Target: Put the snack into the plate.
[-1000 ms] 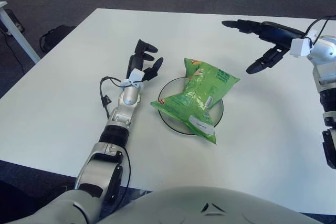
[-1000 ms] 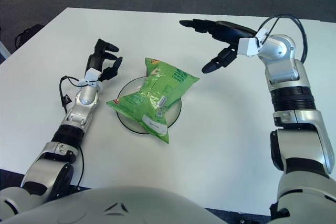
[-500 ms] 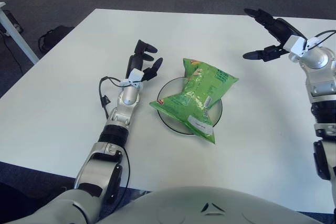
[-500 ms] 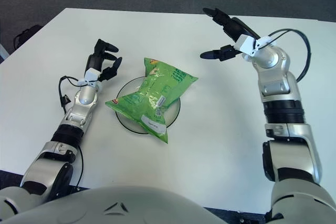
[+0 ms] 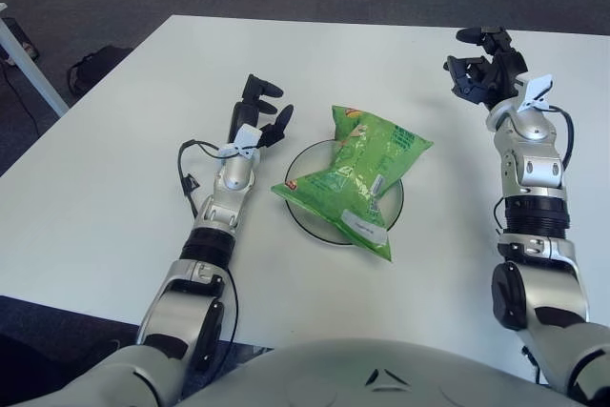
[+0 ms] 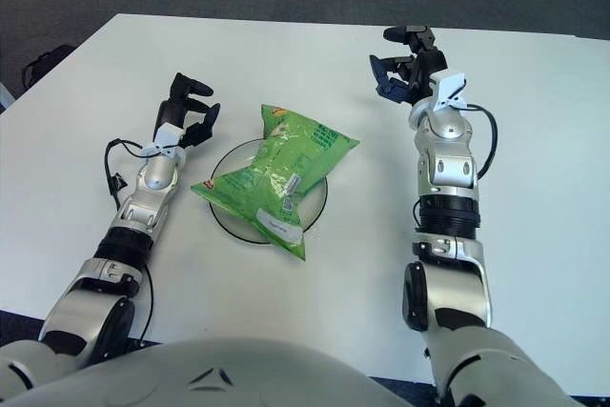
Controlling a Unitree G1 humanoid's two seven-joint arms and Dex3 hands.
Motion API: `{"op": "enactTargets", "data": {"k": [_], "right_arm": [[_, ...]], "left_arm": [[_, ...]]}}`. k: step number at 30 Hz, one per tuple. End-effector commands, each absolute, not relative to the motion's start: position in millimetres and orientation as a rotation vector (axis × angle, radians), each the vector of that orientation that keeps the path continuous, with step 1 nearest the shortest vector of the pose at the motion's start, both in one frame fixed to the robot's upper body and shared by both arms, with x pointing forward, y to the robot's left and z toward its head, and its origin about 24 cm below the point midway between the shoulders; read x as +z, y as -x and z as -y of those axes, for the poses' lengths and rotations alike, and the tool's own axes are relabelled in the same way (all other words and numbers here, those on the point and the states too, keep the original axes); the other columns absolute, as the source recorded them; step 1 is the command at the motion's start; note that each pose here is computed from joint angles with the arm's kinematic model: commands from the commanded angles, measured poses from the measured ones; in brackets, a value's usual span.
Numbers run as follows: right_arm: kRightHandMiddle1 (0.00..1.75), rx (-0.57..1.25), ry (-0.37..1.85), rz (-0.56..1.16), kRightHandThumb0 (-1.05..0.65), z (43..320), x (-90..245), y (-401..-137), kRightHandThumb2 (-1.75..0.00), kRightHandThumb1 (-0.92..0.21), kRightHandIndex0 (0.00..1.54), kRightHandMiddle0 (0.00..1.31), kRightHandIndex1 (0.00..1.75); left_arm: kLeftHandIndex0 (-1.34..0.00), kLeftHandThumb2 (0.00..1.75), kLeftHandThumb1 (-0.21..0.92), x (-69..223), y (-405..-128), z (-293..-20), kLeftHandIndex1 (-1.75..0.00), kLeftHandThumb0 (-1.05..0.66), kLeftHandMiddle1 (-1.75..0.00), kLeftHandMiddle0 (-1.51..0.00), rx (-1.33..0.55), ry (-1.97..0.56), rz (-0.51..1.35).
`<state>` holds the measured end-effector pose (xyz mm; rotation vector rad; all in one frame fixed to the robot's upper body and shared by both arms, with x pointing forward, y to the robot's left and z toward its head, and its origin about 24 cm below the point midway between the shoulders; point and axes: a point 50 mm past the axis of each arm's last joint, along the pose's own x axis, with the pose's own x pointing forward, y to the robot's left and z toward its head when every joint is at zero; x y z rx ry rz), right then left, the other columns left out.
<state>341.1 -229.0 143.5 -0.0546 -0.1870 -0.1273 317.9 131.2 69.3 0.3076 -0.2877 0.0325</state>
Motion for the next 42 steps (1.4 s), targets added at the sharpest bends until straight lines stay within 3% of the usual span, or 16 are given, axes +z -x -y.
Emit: {"op": "enactTargets", "data": {"k": [1,5,10,22,26,33,42], "right_arm": [[1.74,-0.212,0.007,0.146,0.01,239,126,-335,-0.98,-0.58,0.46,0.21,1.65],[1.75,-0.294,-0.012,0.114,0.00,236,112,-331,-1.08,-0.46,0.59,0.34,1.52],[1.75,-0.361,-0.039,0.108,0.00,228,105,-329,-1.28,-0.29,0.69,0.46,1.53],[1.75,-0.456,-0.012,0.146,0.00,203,89,-300,-1.48,-0.13,0.79,0.57,1.57],[1.75,-0.449,0.016,0.159,0.00,202,87,-295,-1.52,-0.09,0.81,0.59,1.58],[1.75,-0.428,0.066,0.167,0.00,206,78,-290,-1.61,0.01,0.90,0.66,1.54],[1.75,-0.386,0.063,0.136,0.00,208,60,-276,-1.69,0.03,0.89,0.64,1.67]], "left_arm": [[-0.21,0.88,0.65,39,-304,-133,-1.63,-0.01,-1.72,-0.42,0.036,-0.308,0.181],[-0.31,1.03,0.53,39,-304,-133,-1.61,-0.01,-1.74,-0.48,0.047,-0.293,0.183],[-0.41,1.17,0.41,40,-305,-133,-1.59,-0.01,-1.75,-0.56,0.060,-0.280,0.183],[-0.53,1.36,0.24,41,-305,-134,-1.57,-0.01,-1.75,-0.69,0.075,-0.262,0.181],[-0.56,1.39,0.21,41,-305,-134,-1.55,-0.01,-1.75,-0.71,0.079,-0.251,0.179],[-0.54,1.40,0.24,39,-306,-134,-1.73,-0.01,-1.75,-0.56,0.068,-0.201,0.170],[-0.54,1.40,0.25,39,-306,-135,-1.75,-0.01,-1.75,-0.55,0.034,-0.133,0.176]]}}
